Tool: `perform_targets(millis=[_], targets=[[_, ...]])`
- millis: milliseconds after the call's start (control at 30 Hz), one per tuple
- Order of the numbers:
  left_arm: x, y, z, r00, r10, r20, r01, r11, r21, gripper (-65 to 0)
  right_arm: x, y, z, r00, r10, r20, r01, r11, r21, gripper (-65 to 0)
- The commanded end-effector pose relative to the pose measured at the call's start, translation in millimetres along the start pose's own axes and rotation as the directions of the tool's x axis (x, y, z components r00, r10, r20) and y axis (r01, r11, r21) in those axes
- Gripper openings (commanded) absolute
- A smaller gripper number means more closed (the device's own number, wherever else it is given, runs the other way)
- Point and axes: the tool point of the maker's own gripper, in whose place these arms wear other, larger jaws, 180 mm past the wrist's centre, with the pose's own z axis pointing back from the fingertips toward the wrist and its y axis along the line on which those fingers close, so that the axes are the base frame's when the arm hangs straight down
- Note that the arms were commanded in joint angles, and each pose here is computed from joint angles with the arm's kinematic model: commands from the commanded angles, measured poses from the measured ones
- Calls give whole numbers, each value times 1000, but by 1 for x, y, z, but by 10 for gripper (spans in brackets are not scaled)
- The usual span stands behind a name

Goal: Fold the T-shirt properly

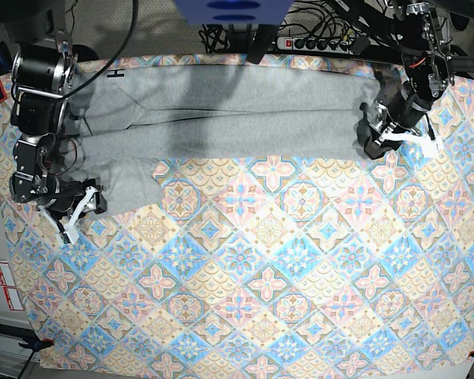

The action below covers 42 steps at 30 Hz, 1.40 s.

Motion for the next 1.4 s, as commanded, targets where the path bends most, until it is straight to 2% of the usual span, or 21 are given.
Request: perform_targets(millis=[0, 133, 200, 267, 433, 500, 633, 767, 1000, 1133, 1367], targets=[[10, -6, 2, 1000, -16, 23, 17, 1000, -21, -454, 25, -12, 9, 998, 8, 69, -6, 1000, -20, -313], [10, -6, 2, 1000, -16, 23, 17, 1000, -21, -454, 17, -11, 5, 998, -11, 54, 12, 1000, -11, -313], [10, -6, 2, 1000, -16, 23, 17, 1000, -21, -454, 17, -11, 5, 998, -11, 54, 12, 1000, -11, -336], [10, -6, 2, 1000, -16, 23, 17, 1000, -21, -454, 15, -11, 5, 999, -12, 49, 12, 1000, -11, -394], [10, -6, 2, 1000, -18, 23, 18, 1000, -20, -454, 15, -12, 6, 999, -16, 48, 17, 1000, -14, -599], [10, -6, 2, 1000, -18, 23, 18, 1000, -20, -454, 16, -12, 6, 998, -18, 52, 19, 1000, -14, -631], [10, -6, 2, 1000, -18, 23, 18, 1000, -20, -454, 25, -8, 8, 992, -76, 102, 74, 997, 19, -635], [10, -6, 2, 1000, -18, 23, 18, 1000, -20, -454, 23, -23, 32, 983, -138, 117, 139, 990, 5, -636], [10, -6, 2, 1000, -16, 25, 17, 1000, -21, -454, 9, -25, 85, 980, -125, 157, 132, 991, -34, -636], [9, -7, 2, 1000, -17, 23, 17, 1000, -21, -454, -9, -14, 114, 975, -137, 177, 142, 990, -18, -636], [9, -7, 2, 1000, -18, 24, 19, 1000, -21, -454, -41, 9, 155, 981, -132, 145, 132, 991, 10, -636]])
